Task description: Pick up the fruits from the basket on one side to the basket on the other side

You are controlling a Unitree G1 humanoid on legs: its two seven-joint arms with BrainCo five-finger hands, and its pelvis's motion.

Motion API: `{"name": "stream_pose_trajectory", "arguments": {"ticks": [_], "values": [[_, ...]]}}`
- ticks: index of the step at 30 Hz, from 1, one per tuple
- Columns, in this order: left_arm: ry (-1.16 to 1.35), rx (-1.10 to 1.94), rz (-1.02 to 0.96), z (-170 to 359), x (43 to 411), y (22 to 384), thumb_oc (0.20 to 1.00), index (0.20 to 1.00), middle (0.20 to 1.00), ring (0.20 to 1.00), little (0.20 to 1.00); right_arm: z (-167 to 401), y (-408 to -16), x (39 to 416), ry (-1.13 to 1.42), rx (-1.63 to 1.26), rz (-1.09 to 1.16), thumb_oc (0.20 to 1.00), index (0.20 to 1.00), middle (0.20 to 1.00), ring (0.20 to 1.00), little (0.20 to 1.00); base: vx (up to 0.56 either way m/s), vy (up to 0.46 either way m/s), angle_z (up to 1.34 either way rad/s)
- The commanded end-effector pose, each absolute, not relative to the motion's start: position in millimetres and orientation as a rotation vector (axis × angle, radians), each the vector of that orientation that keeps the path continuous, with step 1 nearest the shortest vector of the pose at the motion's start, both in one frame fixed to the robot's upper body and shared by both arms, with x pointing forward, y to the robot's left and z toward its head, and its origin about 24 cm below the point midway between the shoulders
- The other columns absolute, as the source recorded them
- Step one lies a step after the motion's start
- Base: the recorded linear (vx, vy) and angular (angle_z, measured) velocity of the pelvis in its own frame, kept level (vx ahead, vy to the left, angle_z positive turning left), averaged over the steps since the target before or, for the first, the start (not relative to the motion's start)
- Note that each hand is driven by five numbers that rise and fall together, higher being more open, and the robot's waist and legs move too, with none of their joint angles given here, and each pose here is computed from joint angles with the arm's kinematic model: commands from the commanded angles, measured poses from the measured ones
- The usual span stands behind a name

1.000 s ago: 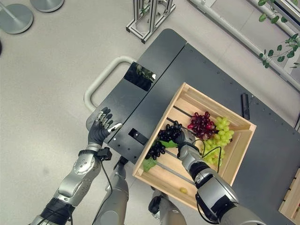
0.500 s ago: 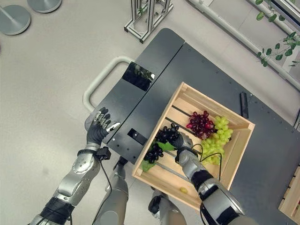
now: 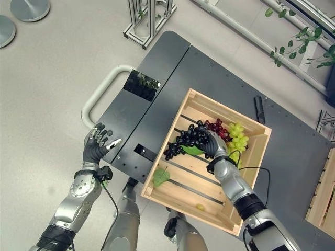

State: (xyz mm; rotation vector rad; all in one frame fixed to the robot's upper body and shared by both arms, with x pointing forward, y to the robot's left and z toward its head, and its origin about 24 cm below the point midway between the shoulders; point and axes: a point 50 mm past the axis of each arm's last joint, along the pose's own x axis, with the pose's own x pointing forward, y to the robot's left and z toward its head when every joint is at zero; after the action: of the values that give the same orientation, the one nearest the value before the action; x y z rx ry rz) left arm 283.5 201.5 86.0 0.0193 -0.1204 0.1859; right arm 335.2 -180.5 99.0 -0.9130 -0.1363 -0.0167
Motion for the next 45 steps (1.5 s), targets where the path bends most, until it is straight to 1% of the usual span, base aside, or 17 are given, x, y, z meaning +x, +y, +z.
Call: {"name": "stream_pose_trajectory", "arguments": {"ticks": [1, 6, 13, 14, 15, 16, 20, 21, 23, 24, 27, 30, 35, 36, 41, 43, 45], "values": [[-0.236, 0.074, 0.201, 107.9, 278.5, 211.8, 1.000, 1.000, 1.000, 1.000, 1.000, 145.1, -178.5, 333.6, -0.344, -0.924, -0.018, 0.200, 0.200, 0.200, 0.200, 0.200, 0.00, 0.000, 0.00], [-0.232, 0.096, 0.201, 107.8, 275.3, 217.3, 1.000, 1.000, 1.000, 1.000, 1.000, 165.9, -185.6, 325.8, -0.415, -0.942, -0.008, 0.200, 0.200, 0.200, 0.200, 0.200, 0.00, 0.003, -0.03], [-0.224, 0.149, 0.171, 109.8, 272.8, 221.8, 1.000, 1.000, 1.000, 1.000, 1.000, 209.1, -191.3, 315.5, -0.542, -1.016, 0.022, 0.200, 0.200, 0.200, 0.200, 0.200, 0.00, -0.003, -0.02], [-0.217, 0.175, 0.149, 110.1, 272.7, 222.4, 1.000, 1.000, 1.000, 1.000, 1.000, 223.5, -189.7, 313.6, -0.583, -1.054, 0.038, 0.200, 0.200, 0.200, 0.200, 0.200, 0.00, 0.000, 0.00], [-0.218, 0.174, 0.150, 110.2, 272.8, 222.4, 1.000, 1.000, 1.000, 1.000, 1.000, 224.0, -189.7, 313.6, -0.583, -1.055, 0.039, 0.200, 0.200, 0.200, 0.200, 0.200, 0.00, 0.000, 0.00], [-0.215, 0.187, 0.133, 111.0, 273.1, 222.6, 1.000, 1.000, 1.000, 1.000, 1.000, 237.7, -186.6, 311.5, -0.623, -1.080, 0.059, 0.200, 0.200, 0.200, 0.200, 0.200, 0.00, 0.000, 0.00], [-0.217, 0.202, 0.087, 113.7, 275.8, 218.6, 1.000, 1.000, 1.000, 1.000, 1.000, 253.2, -177.3, 313.2, -0.652, -1.129, 0.119, 0.200, 0.200, 0.200, 0.200, 0.200, -0.01, -0.003, -0.05], [-0.224, 0.213, 0.045, 117.2, 279.2, 213.2, 1.000, 1.000, 1.000, 1.000, 1.000, 260.5, -168.3, 316.4, -0.661, -1.168, 0.161, 0.200, 0.200, 0.200, 0.200, 0.200, 0.00, 0.001, -0.08], [-0.228, 0.213, 0.029, 118.7, 281.0, 210.8, 1.000, 1.000, 1.000, 1.000, 1.000, 263.7, -163.8, 318.7, -0.669, -1.177, 0.174, 0.200, 0.200, 0.200, 0.200, 0.200, 0.00, 0.000, -0.08], [-0.234, 0.229, -0.022, 121.3, 284.9, 202.2, 1.000, 1.000, 1.000, 1.000, 1.000, 268.2, -154.6, 322.3, -0.677, -1.189, 0.204, 0.200, 0.200, 0.200, 0.200, 0.200, 0.01, 0.001, -0.04], [-0.253, 0.242, -0.054, 125.9, 288.6, 195.5, 1.000, 1.000, 1.000, 1.000, 1.000, 269.6, -147.7, 328.4, -0.673, -1.196, 0.220, 0.200, 0.200, 0.200, 0.200, 0.200, 0.00, 0.000, 0.00], [-0.289, 0.269, -0.119, 133.2, 296.5, 178.2, 1.000, 1.000, 1.000, 1.000, 1.000, 264.6, -135.6, 340.2, -0.646, -1.193, 0.252, 0.200, 0.200, 0.200, 0.200, 0.200, 0.01, 0.004, -0.01], [-0.327, 0.316, -0.138, 137.9, 304.4, 165.4, 1.000, 1.000, 1.000, 1.000, 1.000, 255.8, -129.4, 352.0, -0.609, -1.209, 0.261, 0.200, 0.200, 0.200, 0.200, 0.200, 0.00, 0.000, 0.00], [-0.317, 0.342, -0.159, 134.5, 307.5, 159.2, 1.000, 1.000, 1.000, 1.000, 1.000, 249.4, -128.2, 356.9, -0.579, -1.209, 0.268, 0.200, 0.200, 0.200, 0.200, 0.200, 0.00, 0.000, 0.00], [-0.310, 0.369, -0.169, 131.1, 310.2, 156.5, 1.000, 1.000, 1.000, 1.000, 1.000, 242.4, -127.1, 362.0, -0.548, -1.202, 0.274, 0.200, 0.200, 0.200, 0.200, 0.200, 0.01, 0.006, -0.02], [-0.254, 0.385, -0.197, 116.1, 311.7, 151.2, 1.000, 1.000, 1.000, 1.000, 1.000, 230.6, -123.5, 368.2, -0.504, -1.187, 0.289, 0.200, 0.200, 0.200, 0.200, 0.200, 0.02, 0.029, -0.08], [-0.246, 0.399, -0.195, 113.5, 312.1, 151.5, 1.000, 1.000, 1.000, 1.000, 1.000, 227.7, -123.1, 369.1, -0.493, -1.186, 0.291, 0.200, 0.200, 0.200, 0.200, 0.200, 0.02, 0.017, -0.08]]}}
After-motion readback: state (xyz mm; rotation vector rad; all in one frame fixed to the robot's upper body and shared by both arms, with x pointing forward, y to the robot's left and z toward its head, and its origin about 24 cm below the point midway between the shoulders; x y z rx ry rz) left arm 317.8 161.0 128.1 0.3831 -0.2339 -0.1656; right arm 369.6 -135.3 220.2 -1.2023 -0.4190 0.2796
